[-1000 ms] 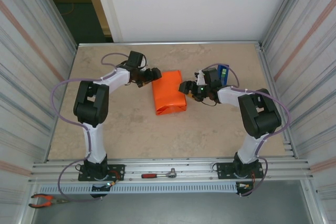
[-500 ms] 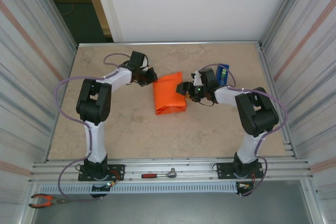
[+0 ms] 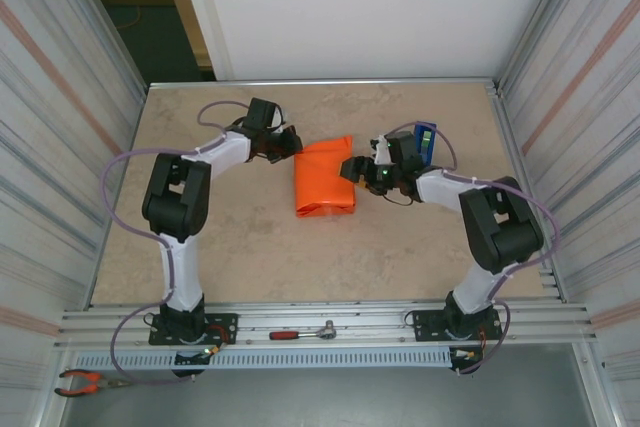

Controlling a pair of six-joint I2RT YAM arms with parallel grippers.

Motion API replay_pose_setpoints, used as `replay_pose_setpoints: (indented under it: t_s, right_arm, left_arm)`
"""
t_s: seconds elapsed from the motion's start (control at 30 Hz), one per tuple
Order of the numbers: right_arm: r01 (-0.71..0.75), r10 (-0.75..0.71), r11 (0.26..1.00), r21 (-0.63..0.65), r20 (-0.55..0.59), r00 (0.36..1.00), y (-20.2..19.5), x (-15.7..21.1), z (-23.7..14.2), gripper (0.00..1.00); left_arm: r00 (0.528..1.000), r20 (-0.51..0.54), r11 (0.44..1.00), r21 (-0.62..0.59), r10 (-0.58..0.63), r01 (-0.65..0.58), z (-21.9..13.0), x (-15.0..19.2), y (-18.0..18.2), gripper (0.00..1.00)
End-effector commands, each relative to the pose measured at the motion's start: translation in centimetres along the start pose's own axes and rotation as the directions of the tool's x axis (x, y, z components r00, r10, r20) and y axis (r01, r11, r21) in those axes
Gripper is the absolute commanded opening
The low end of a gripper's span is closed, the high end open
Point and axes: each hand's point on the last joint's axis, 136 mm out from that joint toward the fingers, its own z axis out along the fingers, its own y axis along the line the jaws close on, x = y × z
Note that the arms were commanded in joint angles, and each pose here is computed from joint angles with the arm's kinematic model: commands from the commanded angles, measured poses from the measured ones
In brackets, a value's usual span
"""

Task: Wrap the gift box in paper
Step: Stand up the gift box at the center of the table.

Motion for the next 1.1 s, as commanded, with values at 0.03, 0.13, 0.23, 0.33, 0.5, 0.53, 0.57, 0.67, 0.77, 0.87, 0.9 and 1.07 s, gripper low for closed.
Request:
replay_pose_setpoints:
  t_s: [0.03, 0.13, 0.23, 0.33, 0.5, 0.53, 0.57, 0.67, 0.77, 0.87, 0.9, 1.07]
  right_arm:
    - [0.014, -0.012, 1.0, -0.026, 0.059, 0.998, 1.4, -0.1, -2.6, 0.73]
    - [0.017, -0.016, 1.0, -0.023, 0.066, 0.998, 1.4, 0.6, -3.3, 0.73]
    - [0.02, -0.019, 1.0, -0.021, 0.07, 0.997, 1.3, 0.9, -3.7, 0.73]
    - [0.027, -0.026, 0.999, -0.028, 0.067, 0.997, 1.6, 1.1, -3.9, 0.73]
    - [0.046, -0.044, 0.998, -0.038, 0.059, 0.997, 2.2, 1.9, -4.1, 0.72]
    - [0.052, -0.05, 0.998, -0.037, 0.058, 0.997, 2.3, 2.2, -4.1, 0.72]
    - [0.055, -0.053, 0.998, -0.035, 0.06, 0.997, 2.3, 2.4, -4.2, 0.71]
    - [0.056, -0.054, 0.998, -0.031, 0.056, 0.997, 2.2, 3.5, -4.2, 0.69]
    - [0.049, -0.048, 0.998, -0.025, 0.054, 0.997, 1.6, 4.4, -4.2, 0.66]
    - [0.038, -0.038, 0.999, -0.015, 0.053, 0.998, 0.8, 5.2, -4.2, 0.66]
    - [0.034, -0.034, 0.999, -0.011, 0.052, 0.998, 0.6, 5.3, -4.2, 0.66]
    - [0.036, -0.035, 0.999, -0.004, 0.058, 0.998, 0.3, 5.3, -4.3, 0.66]
  left_arm:
    - [0.993, 0.112, 0.997, 0.069, -0.048, 0.04, -2.8, -2.1, -2.6, 0.0]
    - [0.984, 0.157, 0.993, 0.094, -0.08, 0.066, -3.6, -2.9, -3.1, 0.0]
    - [0.981, 0.182, 0.991, 0.123, -0.065, 0.043, -4.6, -3.8, -4.5, 0.0]
    - [0.978, 0.202, 0.99, 0.141, -0.058, 0.03, -5.6, -4.4, -5.5, 0.0]
    - [0.969, 0.238, 0.985, 0.172, -0.065, 0.024, -7.2, -5.2, -6.8, 0.0]
    - [0.967, 0.247, 0.983, 0.182, -0.07, 0.025, -7.5, -5.3, -7.1, 0.0]
    - [0.964, 0.254, 0.981, 0.19, -0.076, 0.027, -7.8, -5.5, -7.3, 0.0]
    - [0.958, 0.275, 0.978, 0.207, -0.087, 0.029, -8.6, -5.8, -7.8, 0.0]
    - [0.952, 0.291, 0.974, 0.224, -0.095, 0.029, -9.2, -6.0, -8.3, 0.0]
    - [0.947, 0.312, 0.969, 0.247, -0.075, -0.004, -9.8, -6.4, -9.2, 0.0]
    - [0.945, 0.321, 0.967, 0.253, -0.064, -0.021, -10.0, -6.5, -9.7, 0.0]
    - [0.929, 0.37, 0.946, 0.292, 0.024, -0.141, -10.9, -6.8, -12.2, 0.0]
